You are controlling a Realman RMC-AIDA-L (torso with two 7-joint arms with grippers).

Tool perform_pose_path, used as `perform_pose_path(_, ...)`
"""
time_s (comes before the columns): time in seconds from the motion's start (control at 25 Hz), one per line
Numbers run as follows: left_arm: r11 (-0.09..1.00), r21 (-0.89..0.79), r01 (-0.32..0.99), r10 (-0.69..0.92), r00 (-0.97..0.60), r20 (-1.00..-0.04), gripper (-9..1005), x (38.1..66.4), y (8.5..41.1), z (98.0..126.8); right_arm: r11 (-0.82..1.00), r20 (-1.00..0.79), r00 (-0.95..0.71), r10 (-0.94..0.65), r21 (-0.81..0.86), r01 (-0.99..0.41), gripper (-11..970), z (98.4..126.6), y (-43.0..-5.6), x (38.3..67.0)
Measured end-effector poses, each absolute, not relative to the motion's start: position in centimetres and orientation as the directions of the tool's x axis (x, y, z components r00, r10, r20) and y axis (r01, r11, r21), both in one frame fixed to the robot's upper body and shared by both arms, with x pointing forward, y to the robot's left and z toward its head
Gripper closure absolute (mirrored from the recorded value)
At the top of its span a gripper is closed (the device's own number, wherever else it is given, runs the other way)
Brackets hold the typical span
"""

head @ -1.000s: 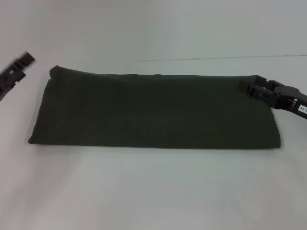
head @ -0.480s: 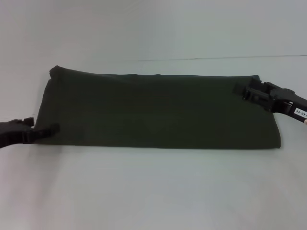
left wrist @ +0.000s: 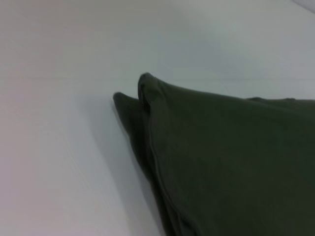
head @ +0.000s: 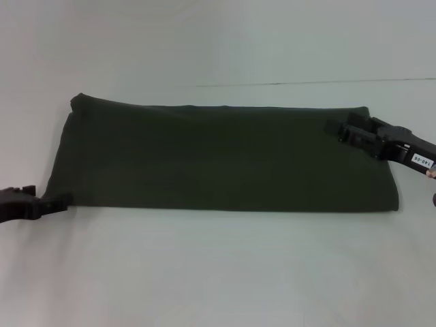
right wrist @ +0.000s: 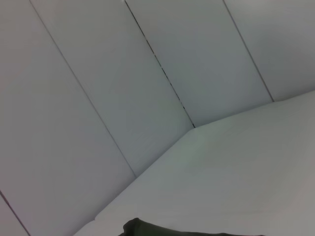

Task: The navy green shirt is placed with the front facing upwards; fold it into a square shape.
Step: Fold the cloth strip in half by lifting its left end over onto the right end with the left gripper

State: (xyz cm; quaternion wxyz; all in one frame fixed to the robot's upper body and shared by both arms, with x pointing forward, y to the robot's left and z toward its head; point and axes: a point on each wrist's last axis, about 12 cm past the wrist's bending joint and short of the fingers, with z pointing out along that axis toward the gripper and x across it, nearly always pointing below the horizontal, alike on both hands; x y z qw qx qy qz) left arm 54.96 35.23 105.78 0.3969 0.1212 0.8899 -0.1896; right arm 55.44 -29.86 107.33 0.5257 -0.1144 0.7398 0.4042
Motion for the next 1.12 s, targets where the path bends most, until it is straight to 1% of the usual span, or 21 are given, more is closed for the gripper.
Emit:
perform_pose_path(0.6,0.888,-0.255,0.384,0.069,-0.658,-0.75,130,55.7,34.3,105.7,0.649,-0.867,-0.424,0.262,0.483,-0.587,63,107.3,-29.9,55.5)
perform_pose_path(0.8,0.902,-0.234,0.363,0.073,-0.662,-0.746,144,55.8,34.4,105.5,0.651,-0.867,-0.424,0.263,0.484,-0.585,64,107.3,-29.9,55.5)
perform_pose_path(1.12,0.906,-0.205,0.371,0.104,-0.663,-0.741,329,55.9,34.1,105.2,0.666,-0.865,-0.427,0.264,0.483,-0.568,65,107.0,-30.6,55.0)
